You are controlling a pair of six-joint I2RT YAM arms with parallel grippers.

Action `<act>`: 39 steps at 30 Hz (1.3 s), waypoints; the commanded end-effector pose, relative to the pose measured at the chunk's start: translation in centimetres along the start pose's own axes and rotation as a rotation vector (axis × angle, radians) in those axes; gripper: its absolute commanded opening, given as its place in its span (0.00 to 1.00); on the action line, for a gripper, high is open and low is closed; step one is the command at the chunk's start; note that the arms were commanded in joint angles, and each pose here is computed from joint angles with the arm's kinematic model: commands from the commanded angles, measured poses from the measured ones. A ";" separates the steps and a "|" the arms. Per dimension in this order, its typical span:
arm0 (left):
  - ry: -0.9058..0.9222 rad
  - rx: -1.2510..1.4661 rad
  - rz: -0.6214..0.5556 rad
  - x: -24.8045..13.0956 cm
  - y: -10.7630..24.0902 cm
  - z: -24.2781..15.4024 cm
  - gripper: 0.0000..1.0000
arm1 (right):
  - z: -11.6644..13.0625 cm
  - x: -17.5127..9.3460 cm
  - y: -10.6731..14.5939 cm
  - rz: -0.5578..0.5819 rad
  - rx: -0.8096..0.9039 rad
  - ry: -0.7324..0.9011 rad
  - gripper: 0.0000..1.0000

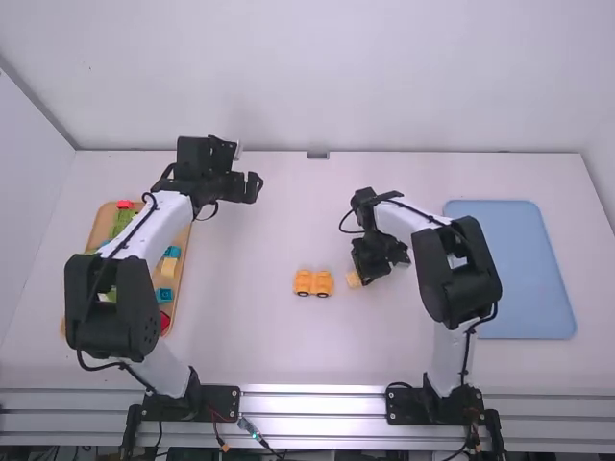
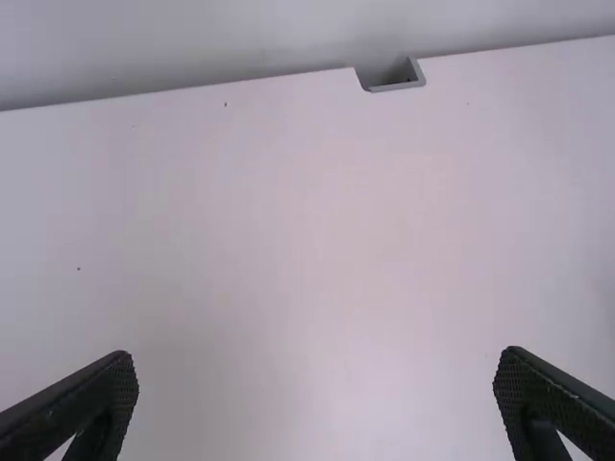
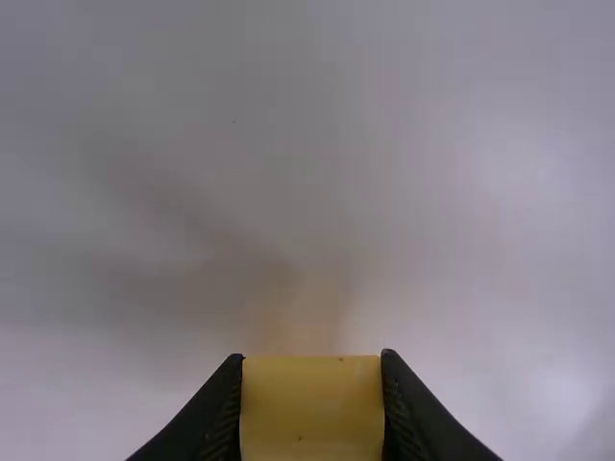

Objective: Assemble lego blocks to make yellow taxi

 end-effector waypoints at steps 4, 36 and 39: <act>-0.010 -0.008 0.003 0.0 0.2 0.5 0.99 | 0.3 0.3 -0.8 -0.047 0.040 -0.010 0.00; -0.010 -0.041 0.004 0.0 0.2 0.4 0.99 | 1.5 0.4 0.4 0.146 -0.227 -0.122 0.99; -0.010 -0.042 0.004 0.0 0.2 0.4 0.99 | 1.4 -1.1 -0.7 0.151 -0.214 -0.133 0.99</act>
Point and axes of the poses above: each hand's point on the last joint's axis, 136 mm out from that joint toward the fingers, its own x axis out along the fingers, its own z axis along the line the jaws close on, y = z × x, the point moved 3 cm from there along -x, back along the fingers, and after that the axes turned 9 degrees about -x, right-handed, at the moved point
